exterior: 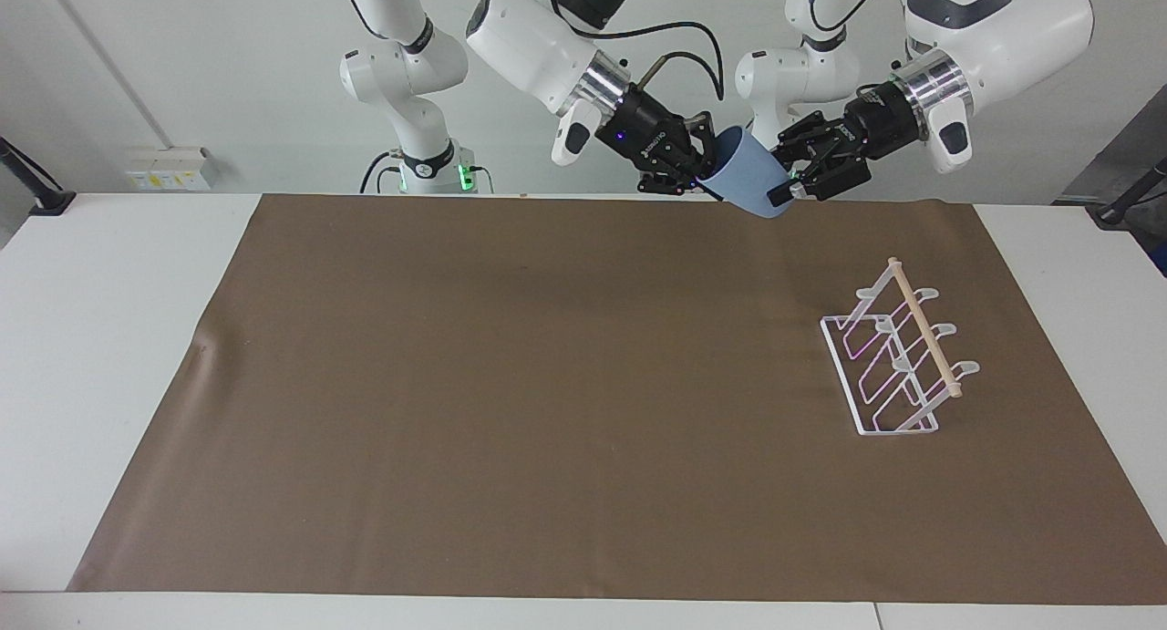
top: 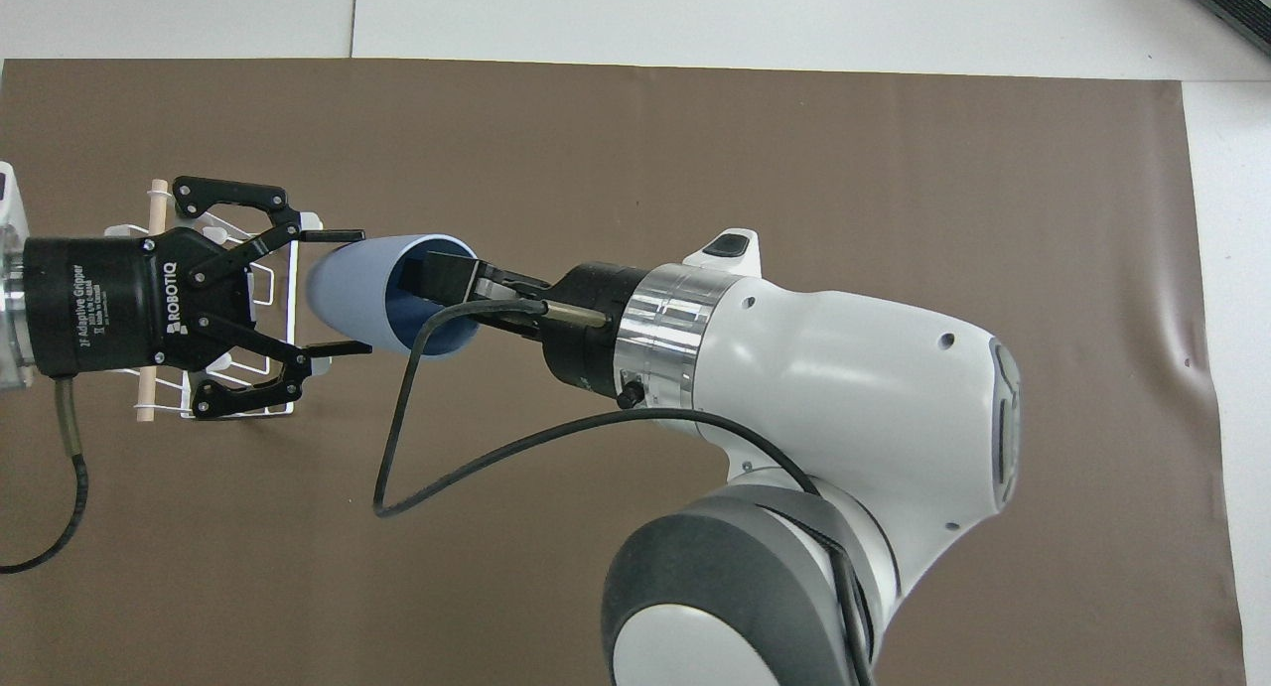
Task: Hang cup on cup holder
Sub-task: 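Close the left gripper on the cup while the right gripper releases, then move the cup over the rack while the right gripper withdraws, then lower the cup onto the rack's top peg with the left gripper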
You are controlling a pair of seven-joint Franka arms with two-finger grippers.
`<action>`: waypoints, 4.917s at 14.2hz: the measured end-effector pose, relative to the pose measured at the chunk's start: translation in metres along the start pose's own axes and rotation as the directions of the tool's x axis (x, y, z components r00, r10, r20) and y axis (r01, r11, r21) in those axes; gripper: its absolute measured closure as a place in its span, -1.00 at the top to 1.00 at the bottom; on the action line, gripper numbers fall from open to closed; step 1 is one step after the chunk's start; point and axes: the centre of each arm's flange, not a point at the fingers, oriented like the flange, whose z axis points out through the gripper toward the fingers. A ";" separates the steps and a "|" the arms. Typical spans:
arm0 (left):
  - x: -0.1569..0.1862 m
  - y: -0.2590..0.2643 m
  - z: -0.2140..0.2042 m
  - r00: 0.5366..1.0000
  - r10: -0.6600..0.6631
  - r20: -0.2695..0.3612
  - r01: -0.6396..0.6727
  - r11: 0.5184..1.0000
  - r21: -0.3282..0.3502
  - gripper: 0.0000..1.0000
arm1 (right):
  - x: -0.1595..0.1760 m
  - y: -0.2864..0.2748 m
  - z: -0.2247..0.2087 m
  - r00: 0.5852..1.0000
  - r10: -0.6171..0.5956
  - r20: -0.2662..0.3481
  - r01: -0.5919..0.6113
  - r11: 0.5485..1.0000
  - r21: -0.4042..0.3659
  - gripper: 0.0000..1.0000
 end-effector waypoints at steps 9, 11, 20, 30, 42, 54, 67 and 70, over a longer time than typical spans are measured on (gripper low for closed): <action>0.029 0.000 -0.012 0.902 0.241 -0.359 -0.213 0.970 0.118 0.47 | 0.034 0.017 -0.020 0.992 -0.105 -0.062 0.103 0.994 -0.042 1.00; 0.032 0.002 -0.015 0.867 0.289 -0.406 -0.254 0.957 0.140 0.47 | 0.049 0.029 -0.029 0.976 -0.201 -0.084 0.192 0.976 -0.107 1.00; 0.012 0.004 0.020 0.392 0.655 -0.646 -0.411 0.753 0.514 0.47 | 0.138 0.147 -0.108 0.839 -0.535 0.101 0.500 0.685 -0.530 1.00; 0.092 0.036 -0.027 0.087 0.768 -0.634 -0.449 0.599 0.663 0.47 | 0.184 0.263 -0.247 0.803 -0.366 0.471 0.591 0.379 -0.712 1.00; 0.145 0.047 0.006 -0.053 0.821 -0.569 -0.447 0.490 0.748 0.47 | 0.173 0.184 -0.326 0.928 -0.149 0.340 0.371 0.407 -0.834 1.00; 0.177 0.058 0.007 -0.076 0.825 -0.560 -0.434 0.478 0.764 0.47 | 0.162 0.190 -0.345 0.957 -0.091 0.275 0.284 0.476 -0.832 1.00; 0.197 0.040 0.025 -0.082 0.854 -0.513 -0.419 0.438 0.795 0.47 | 0.159 0.191 -0.346 0.963 -0.079 0.259 0.263 0.508 -0.821 1.00; 0.197 0.040 0.025 -0.083 0.855 -0.513 -0.420 0.437 0.796 0.77 | 0.159 0.192 -0.347 0.967 -0.071 0.246 0.248 0.510 -0.824 1.00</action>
